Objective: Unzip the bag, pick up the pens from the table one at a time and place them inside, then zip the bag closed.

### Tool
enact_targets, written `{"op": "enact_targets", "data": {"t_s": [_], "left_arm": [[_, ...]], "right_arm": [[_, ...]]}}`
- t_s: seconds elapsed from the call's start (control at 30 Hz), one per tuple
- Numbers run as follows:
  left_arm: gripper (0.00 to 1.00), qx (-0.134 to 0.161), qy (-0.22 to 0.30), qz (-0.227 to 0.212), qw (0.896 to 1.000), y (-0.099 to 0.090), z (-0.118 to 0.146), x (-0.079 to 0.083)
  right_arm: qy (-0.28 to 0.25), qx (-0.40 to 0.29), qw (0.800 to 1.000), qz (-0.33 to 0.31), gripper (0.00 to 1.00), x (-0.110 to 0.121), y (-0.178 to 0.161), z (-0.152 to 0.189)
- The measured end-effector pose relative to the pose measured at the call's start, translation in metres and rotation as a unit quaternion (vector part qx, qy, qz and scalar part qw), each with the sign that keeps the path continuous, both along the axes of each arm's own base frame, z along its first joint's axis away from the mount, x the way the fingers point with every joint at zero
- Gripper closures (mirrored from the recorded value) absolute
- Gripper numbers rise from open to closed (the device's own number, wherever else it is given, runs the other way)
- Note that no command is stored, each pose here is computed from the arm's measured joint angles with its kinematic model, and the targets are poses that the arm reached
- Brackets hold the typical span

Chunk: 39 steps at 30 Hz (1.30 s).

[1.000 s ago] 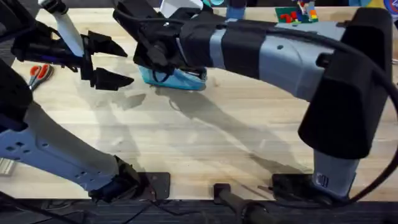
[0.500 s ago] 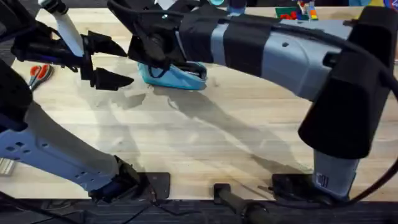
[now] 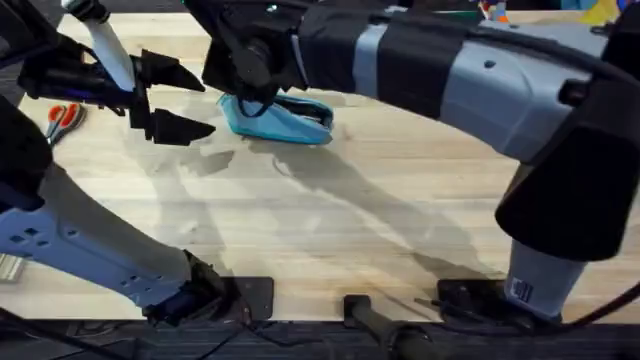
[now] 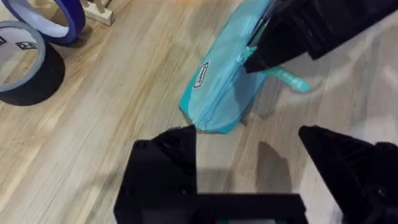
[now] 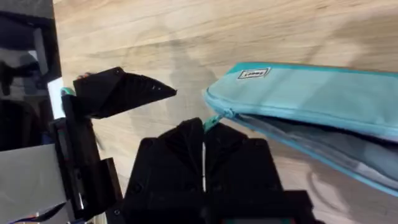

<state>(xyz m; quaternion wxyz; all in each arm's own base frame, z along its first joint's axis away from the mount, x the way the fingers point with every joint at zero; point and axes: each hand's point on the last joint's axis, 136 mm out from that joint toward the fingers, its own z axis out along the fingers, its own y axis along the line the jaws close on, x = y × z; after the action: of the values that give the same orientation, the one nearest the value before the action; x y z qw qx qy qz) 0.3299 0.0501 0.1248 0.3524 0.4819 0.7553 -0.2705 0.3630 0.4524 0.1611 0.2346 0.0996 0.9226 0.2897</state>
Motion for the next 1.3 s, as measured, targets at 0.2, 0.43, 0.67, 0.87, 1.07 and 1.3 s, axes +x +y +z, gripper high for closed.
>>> {"op": "enact_targets", "data": {"t_s": [0.2,0.43,0.67,0.87,1.07,1.3], "left_arm": [[0.006,0.000,0.000,0.000,1.000,0.000,0.000,0.000],[0.006,0.000,0.000,0.000,1.000,0.000,0.000,0.000],[0.006,0.001,-0.002,0.000,1.000,0.000,0.000,0.001],[0.006,0.001,-0.001,0.000,1.000,0.000,0.000,0.001],[0.006,-0.007,-0.015,0.004,1.000,0.000,0.003,0.005],[0.006,-0.017,-0.035,0.007,0.999,-0.002,0.007,0.012]], "right_arm": [[0.000,0.000,1.000,0.000,0.971,0.000,0.000,0.000],[0.000,0.000,1.000,0.000,0.971,0.000,0.000,0.000],[0.000,-0.001,1.000,0.000,0.971,0.000,0.000,0.000],[0.000,-0.001,1.000,0.000,0.971,0.000,0.000,0.000],[0.000,-0.001,1.000,0.000,0.971,0.000,0.000,0.000],[0.000,-0.001,1.000,0.000,0.971,0.000,0.000,0.000]]}}
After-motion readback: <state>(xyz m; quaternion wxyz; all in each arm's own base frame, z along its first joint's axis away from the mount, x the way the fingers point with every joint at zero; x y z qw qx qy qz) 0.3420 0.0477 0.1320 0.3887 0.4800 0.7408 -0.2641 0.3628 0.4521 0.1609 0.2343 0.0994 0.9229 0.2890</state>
